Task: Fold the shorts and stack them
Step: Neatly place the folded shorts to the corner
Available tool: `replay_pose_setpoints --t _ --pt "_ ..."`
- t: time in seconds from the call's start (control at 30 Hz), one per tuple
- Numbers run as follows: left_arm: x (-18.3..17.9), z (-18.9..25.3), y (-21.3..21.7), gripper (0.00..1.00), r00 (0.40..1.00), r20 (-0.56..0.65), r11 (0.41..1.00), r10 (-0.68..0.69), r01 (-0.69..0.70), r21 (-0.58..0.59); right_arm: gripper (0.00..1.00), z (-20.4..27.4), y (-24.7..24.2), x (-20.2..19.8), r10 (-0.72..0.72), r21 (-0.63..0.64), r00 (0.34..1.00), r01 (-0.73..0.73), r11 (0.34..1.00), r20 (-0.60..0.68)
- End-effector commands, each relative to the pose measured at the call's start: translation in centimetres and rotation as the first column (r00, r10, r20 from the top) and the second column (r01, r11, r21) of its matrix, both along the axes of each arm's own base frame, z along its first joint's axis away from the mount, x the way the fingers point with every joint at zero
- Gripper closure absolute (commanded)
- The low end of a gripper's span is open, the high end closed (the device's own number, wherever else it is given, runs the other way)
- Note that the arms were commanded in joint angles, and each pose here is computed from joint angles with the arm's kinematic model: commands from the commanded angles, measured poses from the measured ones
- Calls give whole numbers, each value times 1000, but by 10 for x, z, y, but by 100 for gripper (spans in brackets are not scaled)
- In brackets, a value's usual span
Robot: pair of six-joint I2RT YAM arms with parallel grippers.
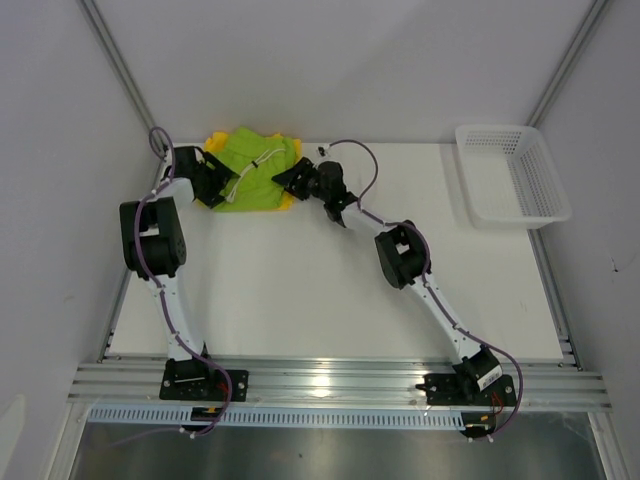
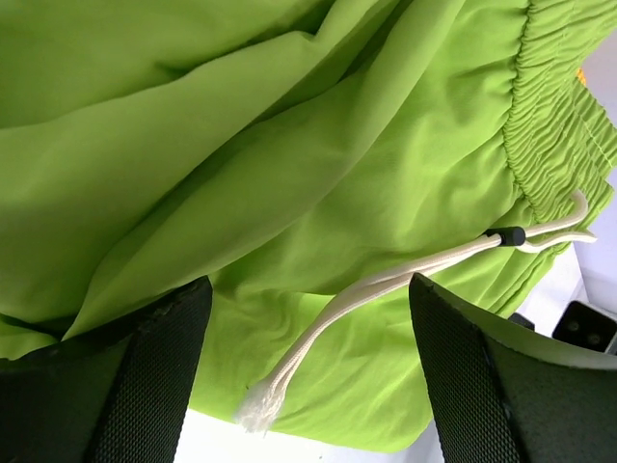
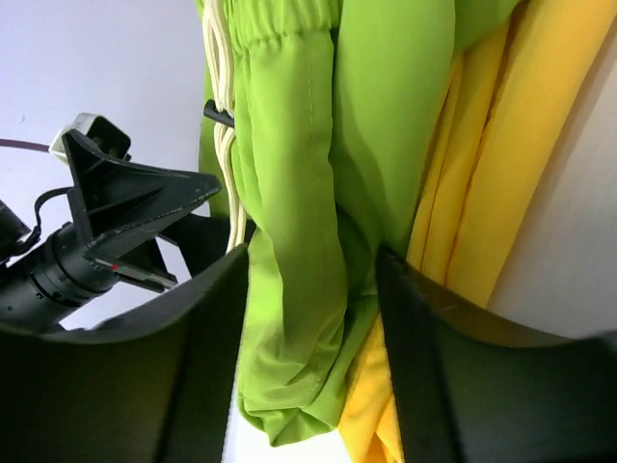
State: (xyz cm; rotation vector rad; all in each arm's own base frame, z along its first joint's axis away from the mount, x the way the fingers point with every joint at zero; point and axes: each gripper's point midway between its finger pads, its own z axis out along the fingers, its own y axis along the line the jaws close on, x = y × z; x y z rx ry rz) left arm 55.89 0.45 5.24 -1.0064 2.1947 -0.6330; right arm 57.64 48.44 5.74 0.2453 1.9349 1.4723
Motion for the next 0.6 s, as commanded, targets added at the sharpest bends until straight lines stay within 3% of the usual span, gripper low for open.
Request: replay_pose_setpoints --t 0.0,0.13,0.17,0.2,0.27,0.3,0.33,0.37,0.4,0.43,0.47,0.5,0.57 --pt "-9 4 -8 14 999 7 999 -39 39 22 41 16 -17 17 -30 -15 999 31 999 45" --pt "-12 70 -13 9 991 117 995 -66 56 81 24 65 -29 19 -10 -35 991 15 999 130" --pt "-14 82 -14 8 988 138 994 -68 55 95 22 98 -31 17 -2 -23 985 6 1000 175" --pt "-19 91 -13 1 987 148 993 -59 43 108 19 109 -34 15 8 -47 978 1 999 207" --pt "-29 131 -19 1 973 220 990 -69 41 133 12 125 -45 13 16 -87 973 4 996 230" --pt "-36 139 -21 1 971 226 988 -75 42 149 10 161 -51 5 22 -98 963 5 995 267" --pt "-41 151 -23 1 967 245 985 -75 33 169 7 155 -58 1 38 -164 957 10 986 286" --pt "-53 179 -25 1 952 295 982 -80 24 188 6 165 -66 -4 39 -197 951 23 980 306" --pt "-62 192 -27 1 944 320 980 -83 19 199 5 208 -79 -15 27 -210 933 52 976 359" --pt "-75 187 -30 1 947 310 976 -80 12 217 2 217 -87 -23 50 -267 911 67 961 409" --pt "-91 224 -31 1 917 388 971 -86 -10 240 1 198 -97 -34 66 -325 924 66 943 377" --pt "-101 235 -32 1 906 415 968 -88 -20 251 0 238 -113 -49 32 -331 905 122 936 424" --pt "-127 232 -33 1 900 426 958 -89 -39 282 0 243 -133 -68 17 -386 898 172 906 439"
